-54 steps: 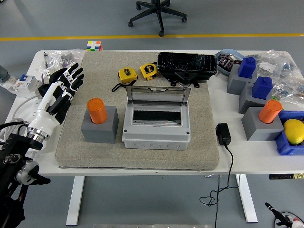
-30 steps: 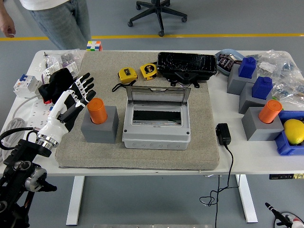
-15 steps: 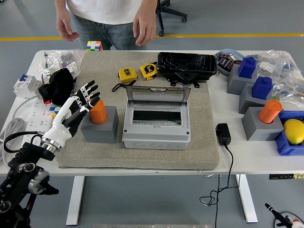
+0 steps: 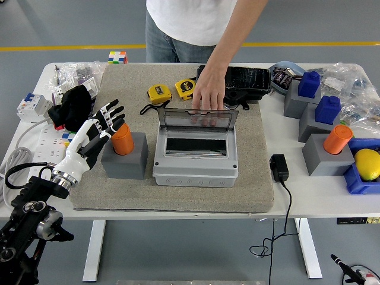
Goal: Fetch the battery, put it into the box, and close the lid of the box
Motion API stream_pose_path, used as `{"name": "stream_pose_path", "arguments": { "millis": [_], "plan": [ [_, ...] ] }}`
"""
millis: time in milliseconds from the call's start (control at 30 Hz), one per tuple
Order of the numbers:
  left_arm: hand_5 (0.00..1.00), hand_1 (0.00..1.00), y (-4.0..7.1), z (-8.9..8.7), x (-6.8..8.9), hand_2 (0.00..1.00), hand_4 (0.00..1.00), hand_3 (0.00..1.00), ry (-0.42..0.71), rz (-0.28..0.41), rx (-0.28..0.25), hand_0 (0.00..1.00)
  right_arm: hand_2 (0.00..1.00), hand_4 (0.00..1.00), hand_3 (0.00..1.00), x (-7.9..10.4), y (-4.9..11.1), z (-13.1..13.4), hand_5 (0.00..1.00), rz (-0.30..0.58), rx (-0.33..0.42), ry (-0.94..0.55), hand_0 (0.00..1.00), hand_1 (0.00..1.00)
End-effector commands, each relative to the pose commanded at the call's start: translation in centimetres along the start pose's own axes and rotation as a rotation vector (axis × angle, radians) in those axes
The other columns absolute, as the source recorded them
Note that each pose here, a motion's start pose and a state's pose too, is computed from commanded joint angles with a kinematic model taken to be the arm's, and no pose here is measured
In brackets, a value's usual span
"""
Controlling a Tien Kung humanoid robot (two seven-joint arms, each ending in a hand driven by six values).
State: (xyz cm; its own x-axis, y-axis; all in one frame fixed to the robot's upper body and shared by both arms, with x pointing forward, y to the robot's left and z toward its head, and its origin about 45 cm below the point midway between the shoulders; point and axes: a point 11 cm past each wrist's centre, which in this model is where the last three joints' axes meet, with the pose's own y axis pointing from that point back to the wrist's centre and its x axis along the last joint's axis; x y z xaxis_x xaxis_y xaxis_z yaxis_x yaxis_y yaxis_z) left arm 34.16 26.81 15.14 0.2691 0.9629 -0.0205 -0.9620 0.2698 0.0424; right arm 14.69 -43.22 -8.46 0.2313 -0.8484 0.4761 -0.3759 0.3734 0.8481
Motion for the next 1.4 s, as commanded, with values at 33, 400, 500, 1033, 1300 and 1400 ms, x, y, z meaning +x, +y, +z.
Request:
{"name": "stream_pose_path", "arguments": {
  "millis": [33, 400, 500, 1033, 1300, 1400],
  "plan": [
    [0.535, 0.894, -0.03, 0.02, -0.04, 0.888, 0.998, 0.920, -0.002, -0.001, -0.001, 0.844, 0.778, 0.998, 0.836, -0.02, 0.00, 0.00, 0.998, 0.000, 0.000, 0.000, 0.854, 0.793],
    [0.302, 0.878, -0.12, -0.18, -0.29, 0.872, 0.998, 0.919, -0.026, -0.003, 0.007, 0.798, 0.778, 0.998, 0.835, -0.08, 0.02, 0.15, 0.998, -0.001, -0.002, -0.003, 0.854, 0.792],
    [0.302, 0.878, -0.23, -0.17, -0.21, 0.872, 0.998, 0.919, -0.029, 0.009, 0.004, 0.798, 0.778, 0.998, 0.835, -0.10, 0.02, 0.18, 0.998, -0.001, -0.003, -0.003, 0.854, 0.792],
    [0.162, 0.838, -0.66, -0.47, -0.43, 0.812, 0.998, 0.826, -0.038, 0.043, -0.005, 0.758, 0.778, 0.998, 0.836, -0.14, 0.03, 0.28, 0.998, -0.002, -0.005, -0.003, 0.854, 0.792],
    [0.156, 0.831, -0.85, -0.61, -0.75, 0.795, 0.998, 0.805, -0.028, 0.045, -0.005, 0.755, 0.778, 0.998, 0.836, -0.29, 0.04, 0.26, 0.998, -0.004, -0.004, -0.003, 0.854, 0.792],
    [0.155, 0.831, -0.92, -0.78, -0.92, 0.791, 0.998, 0.804, -0.021, 0.047, -0.003, 0.754, 0.778, 0.998, 0.836, -0.31, 0.05, 0.33, 0.998, -0.005, -0.006, -0.003, 0.854, 0.792]
  ]
}}
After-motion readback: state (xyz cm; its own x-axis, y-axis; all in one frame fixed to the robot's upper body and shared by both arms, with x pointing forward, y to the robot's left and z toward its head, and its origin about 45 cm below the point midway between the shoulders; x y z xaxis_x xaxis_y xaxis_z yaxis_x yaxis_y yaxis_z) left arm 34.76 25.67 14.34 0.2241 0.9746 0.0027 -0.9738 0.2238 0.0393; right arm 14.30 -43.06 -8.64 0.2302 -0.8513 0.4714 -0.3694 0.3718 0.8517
